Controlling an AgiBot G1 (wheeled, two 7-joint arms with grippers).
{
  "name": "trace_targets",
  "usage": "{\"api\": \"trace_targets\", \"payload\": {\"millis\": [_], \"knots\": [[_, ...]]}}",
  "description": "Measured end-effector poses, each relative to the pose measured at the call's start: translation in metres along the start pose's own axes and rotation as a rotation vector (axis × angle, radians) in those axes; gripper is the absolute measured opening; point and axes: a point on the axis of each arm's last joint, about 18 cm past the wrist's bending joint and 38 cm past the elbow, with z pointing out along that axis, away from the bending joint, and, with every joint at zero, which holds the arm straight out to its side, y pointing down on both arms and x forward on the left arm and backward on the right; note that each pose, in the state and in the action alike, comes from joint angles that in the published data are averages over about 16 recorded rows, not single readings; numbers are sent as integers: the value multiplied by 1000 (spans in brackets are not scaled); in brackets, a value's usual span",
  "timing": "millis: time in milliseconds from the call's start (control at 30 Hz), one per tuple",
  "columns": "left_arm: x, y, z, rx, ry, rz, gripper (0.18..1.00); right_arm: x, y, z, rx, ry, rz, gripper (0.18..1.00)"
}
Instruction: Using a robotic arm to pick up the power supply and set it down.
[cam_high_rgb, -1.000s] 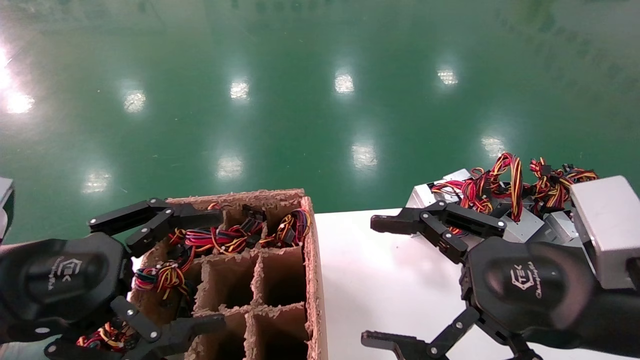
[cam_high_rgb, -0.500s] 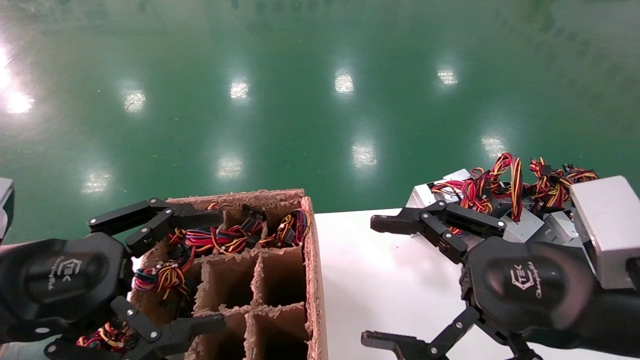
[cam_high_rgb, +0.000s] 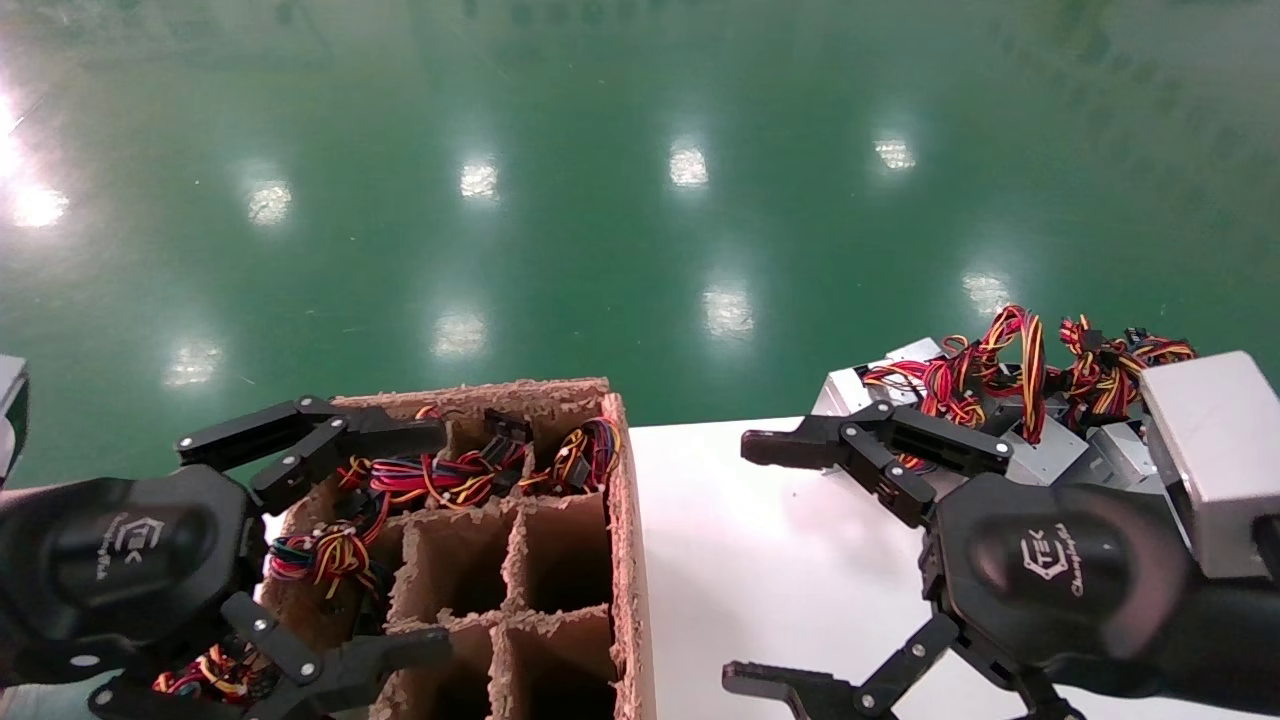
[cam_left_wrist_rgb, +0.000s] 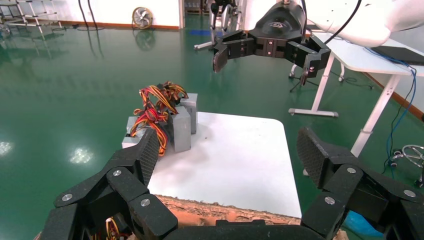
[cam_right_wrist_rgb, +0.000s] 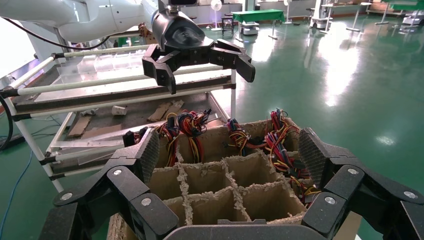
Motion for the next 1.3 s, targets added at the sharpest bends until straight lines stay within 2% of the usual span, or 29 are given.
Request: {"api": "trace_targets", "payload": {"millis": [367,767,1033,1300], "knots": [[0,0,0,0,0,0,997,0,0,0,0,0,0,1001],[0,0,0,0,0,0,930,1,3,2,-8,2,-4,1001],[0,0,0,0,0,0,794,13,22,21,-60,12,-28,1001],[0,0,0,0,0,0,602,52,51,69,-119,42,-51,1001]]}}
